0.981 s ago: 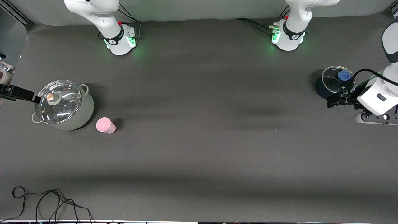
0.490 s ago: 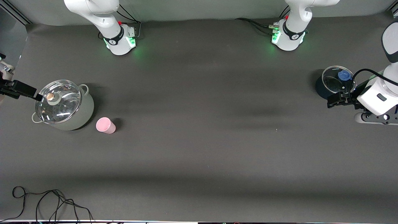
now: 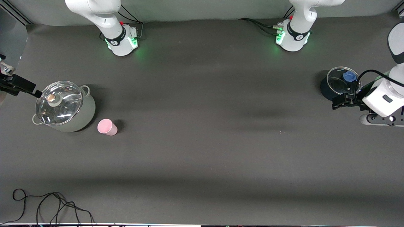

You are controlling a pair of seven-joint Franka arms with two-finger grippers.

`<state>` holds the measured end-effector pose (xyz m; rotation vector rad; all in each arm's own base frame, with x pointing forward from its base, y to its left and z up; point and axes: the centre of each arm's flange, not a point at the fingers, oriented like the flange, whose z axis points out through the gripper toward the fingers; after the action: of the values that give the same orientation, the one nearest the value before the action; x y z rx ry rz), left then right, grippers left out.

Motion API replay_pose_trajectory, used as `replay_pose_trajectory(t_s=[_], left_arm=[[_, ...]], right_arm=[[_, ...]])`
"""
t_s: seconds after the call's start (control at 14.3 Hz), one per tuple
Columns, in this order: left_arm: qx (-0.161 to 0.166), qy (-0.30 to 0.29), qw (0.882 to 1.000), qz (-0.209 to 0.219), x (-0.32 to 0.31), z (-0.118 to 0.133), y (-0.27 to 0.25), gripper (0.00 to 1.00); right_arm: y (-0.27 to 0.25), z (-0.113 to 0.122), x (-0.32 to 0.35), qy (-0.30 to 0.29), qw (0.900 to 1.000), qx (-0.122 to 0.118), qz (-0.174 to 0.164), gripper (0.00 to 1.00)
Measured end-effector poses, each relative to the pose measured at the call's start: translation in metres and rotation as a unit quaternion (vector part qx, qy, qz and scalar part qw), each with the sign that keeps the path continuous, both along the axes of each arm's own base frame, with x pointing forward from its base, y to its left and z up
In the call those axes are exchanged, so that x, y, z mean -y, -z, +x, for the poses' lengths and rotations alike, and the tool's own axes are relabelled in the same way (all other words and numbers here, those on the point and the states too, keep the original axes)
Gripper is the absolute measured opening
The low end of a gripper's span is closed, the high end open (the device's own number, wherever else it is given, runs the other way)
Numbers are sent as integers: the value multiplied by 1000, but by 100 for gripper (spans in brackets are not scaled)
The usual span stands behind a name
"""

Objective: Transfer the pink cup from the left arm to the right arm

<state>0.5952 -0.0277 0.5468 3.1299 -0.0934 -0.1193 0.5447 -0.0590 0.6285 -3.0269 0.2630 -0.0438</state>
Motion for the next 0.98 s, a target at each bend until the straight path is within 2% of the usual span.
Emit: replay_pose_trajectory(t_s=[0.14,0.28,0.56,0.98], left_arm=[[-1,0,1000,0,0,0,1,100],[-2,0,1000,0,0,1,3,100],[-3,0,1000,0,0,2,4,100],[-4,-1,1000,0,0,2,5,100]], right_arm=[[9,-8,-2,-4,999,-38,5,100],[13,-12,-6,-10,998,-57,7,100],[15,-9,-50,-54,996,-62,-41,100],[16,-9,-57,-60,995,-62,-45,100]])
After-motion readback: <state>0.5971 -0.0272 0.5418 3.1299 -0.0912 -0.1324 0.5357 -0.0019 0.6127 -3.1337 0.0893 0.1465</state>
